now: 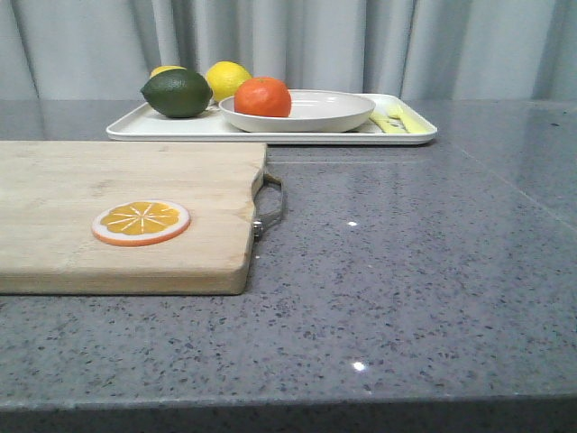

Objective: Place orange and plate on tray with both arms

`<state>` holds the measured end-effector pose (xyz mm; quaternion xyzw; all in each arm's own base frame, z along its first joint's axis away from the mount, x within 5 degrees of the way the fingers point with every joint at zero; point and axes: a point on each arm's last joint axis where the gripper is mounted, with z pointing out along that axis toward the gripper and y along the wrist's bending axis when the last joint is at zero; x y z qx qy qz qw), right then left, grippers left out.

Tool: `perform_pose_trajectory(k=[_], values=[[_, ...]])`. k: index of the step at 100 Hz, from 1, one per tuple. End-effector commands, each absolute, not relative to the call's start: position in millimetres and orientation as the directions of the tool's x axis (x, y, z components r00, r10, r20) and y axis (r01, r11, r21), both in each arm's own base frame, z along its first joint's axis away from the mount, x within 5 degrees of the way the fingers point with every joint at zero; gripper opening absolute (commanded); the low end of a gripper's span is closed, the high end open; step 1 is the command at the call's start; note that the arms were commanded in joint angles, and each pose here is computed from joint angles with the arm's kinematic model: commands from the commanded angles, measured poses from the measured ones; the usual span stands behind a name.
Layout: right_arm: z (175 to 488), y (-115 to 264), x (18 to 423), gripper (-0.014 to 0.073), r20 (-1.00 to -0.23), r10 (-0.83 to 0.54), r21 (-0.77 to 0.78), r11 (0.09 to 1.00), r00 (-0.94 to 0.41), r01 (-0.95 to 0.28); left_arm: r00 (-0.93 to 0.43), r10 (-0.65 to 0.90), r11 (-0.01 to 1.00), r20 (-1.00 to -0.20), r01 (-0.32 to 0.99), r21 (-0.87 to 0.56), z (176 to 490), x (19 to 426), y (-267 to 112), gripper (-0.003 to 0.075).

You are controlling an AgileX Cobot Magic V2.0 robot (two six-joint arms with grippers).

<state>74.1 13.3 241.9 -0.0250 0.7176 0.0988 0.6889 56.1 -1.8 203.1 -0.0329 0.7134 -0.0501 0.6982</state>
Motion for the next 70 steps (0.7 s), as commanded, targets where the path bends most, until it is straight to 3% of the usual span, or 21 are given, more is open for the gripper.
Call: perform_pose_trajectory(k=[1, 41, 70], values=[[250.5, 9.7, 69.7, -0.0069, -0.985, 0.124, 0.106, 0.983, 0.119, -0.147, 0.059, -0.128, 0.992, -0.990, 0.026, -0.127, 203.8, 54.5, -1.1, -0.0019], [215.8, 3.1, 53.3, -0.0069, -0.972, 0.122, 0.110, 0.991, 0.200, -0.071, 0.059, -0.128, 0.992, -0.990, 0.026, -0.127, 203.8, 54.5, -1.1, -0.0019], [208.3, 2.1, 54.6, -0.0069, -0.985, 0.124, 0.118, 0.992, 0.117, -0.050, 0.057, -0.128, 0.992, -0.990, 0.026, -0.127, 203.7, 54.7, -1.1, -0.0019]])
